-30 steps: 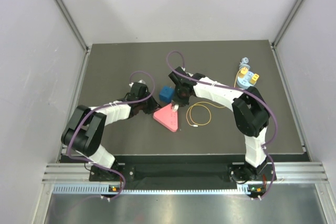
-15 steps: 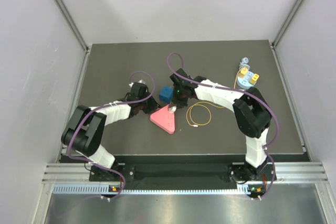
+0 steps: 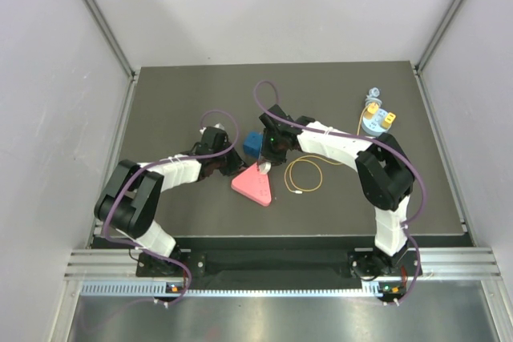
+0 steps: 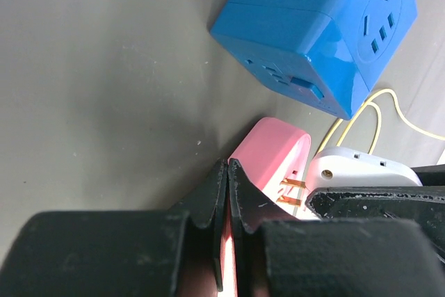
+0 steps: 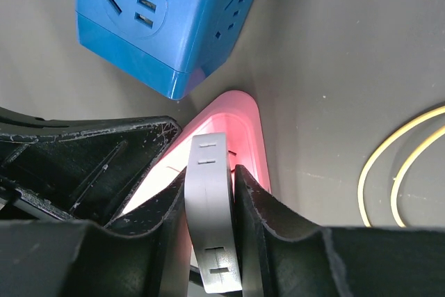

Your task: Insert the plug

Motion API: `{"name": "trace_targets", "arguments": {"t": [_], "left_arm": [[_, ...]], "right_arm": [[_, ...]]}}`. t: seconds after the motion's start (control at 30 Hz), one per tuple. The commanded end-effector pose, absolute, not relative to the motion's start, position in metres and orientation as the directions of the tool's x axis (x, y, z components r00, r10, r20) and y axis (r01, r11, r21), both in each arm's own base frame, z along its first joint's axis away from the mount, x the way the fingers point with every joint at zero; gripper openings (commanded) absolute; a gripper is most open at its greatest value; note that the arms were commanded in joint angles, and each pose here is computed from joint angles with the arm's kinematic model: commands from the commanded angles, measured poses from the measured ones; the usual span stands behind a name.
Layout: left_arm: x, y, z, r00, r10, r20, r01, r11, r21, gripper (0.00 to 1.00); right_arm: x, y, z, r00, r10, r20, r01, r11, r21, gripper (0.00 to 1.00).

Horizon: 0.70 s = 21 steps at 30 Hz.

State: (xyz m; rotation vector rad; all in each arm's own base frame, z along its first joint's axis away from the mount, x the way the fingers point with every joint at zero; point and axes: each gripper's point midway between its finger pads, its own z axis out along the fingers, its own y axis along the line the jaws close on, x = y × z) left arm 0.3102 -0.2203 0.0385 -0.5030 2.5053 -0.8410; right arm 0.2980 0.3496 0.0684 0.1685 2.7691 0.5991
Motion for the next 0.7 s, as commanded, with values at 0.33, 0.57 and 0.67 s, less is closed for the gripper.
{"name": "trace_targets", "arguments": {"t": [0.33, 0.57, 0.67], "left_arm": [[0.298, -0.225, 0.034, -0.858, -0.433, -0.275, -0.178, 0.754, -0.633, 0.06], [0.299, -0.225, 0.036, -0.856, -0.435, -0.279, -0.175, 0.751, -0.637, 0.06], [0.298, -0.225, 0.036, -0.857, -0.434, -0.278, -0.176, 0.752, -0.635, 0.06]], "right_arm": [[0.293, 0.354, 0.088, -0.936, 0.137, -0.323, -0.019, 0.899, 0.438, 0.27], [0.289, 0.353, 0.092, -0.938, 0.13, -0.32, -0.023, 0.901, 0.433, 0.33], [0.288, 0.354, 0.092, -0.939, 0.127, -0.32, -0.025, 0.901, 0.433, 0.32]]}}
